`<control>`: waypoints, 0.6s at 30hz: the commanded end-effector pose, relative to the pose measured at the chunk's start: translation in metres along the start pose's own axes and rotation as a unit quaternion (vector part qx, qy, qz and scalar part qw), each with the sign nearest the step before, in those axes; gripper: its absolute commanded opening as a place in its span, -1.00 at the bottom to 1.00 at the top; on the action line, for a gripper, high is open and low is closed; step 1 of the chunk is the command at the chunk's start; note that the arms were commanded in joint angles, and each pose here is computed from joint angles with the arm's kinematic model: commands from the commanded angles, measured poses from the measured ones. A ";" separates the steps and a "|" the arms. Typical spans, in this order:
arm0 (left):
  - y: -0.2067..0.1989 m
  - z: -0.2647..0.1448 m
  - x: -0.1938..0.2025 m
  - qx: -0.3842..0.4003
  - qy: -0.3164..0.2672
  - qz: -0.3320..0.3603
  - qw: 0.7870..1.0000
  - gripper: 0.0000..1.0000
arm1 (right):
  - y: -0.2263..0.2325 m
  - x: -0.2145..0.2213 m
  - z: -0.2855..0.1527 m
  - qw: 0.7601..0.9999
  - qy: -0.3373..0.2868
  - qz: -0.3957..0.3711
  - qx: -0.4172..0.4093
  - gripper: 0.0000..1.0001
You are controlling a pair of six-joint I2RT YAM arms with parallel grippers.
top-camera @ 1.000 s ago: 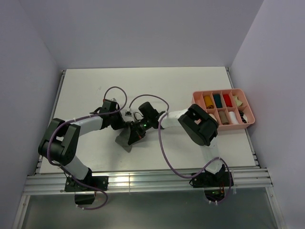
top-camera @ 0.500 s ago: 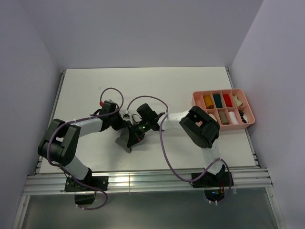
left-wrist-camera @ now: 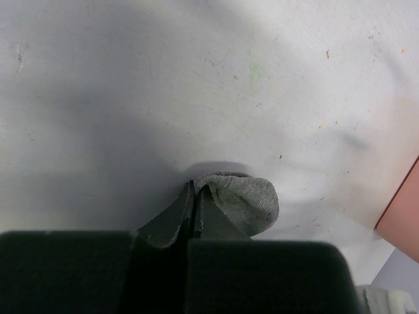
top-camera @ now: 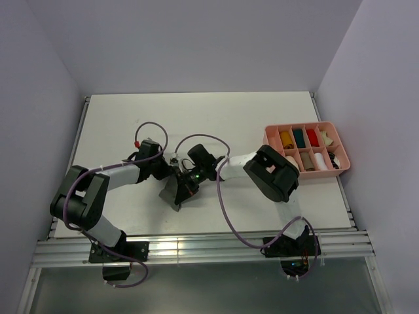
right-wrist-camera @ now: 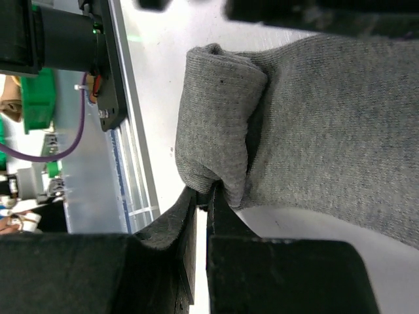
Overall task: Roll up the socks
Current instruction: Roll the sock at the center of the board.
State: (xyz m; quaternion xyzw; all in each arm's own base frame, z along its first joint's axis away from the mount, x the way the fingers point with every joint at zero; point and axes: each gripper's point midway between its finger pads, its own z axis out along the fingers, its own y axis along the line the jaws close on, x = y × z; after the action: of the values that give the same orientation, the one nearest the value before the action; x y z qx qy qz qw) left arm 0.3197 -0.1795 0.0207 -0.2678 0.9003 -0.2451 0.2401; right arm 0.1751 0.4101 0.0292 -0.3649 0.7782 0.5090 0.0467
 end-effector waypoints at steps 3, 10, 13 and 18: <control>-0.017 -0.009 -0.029 0.020 -0.057 0.027 0.998 -0.92 | -0.022 0.034 0.015 0.996 0.052 0.068 0.037 -1.00; -0.024 -0.038 -0.063 -0.015 -0.121 0.050 0.991 -0.15 | -0.030 0.034 0.015 0.993 0.057 0.080 0.060 -1.00; -0.024 -0.054 -0.073 -0.024 -0.140 0.048 0.989 0.13 | -0.032 0.030 0.014 0.993 0.052 0.084 0.068 -1.00; -0.009 -0.076 -0.076 -0.048 -0.146 0.019 0.988 0.40 | -0.032 0.025 0.015 0.992 0.048 0.092 0.072 -1.00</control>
State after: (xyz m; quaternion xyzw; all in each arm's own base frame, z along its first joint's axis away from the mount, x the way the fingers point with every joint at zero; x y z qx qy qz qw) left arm 0.3203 -0.1297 0.0670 -0.2648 0.8987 -0.1528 0.3144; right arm 0.1826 0.4170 0.0282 -0.3344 0.7995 0.4983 0.0250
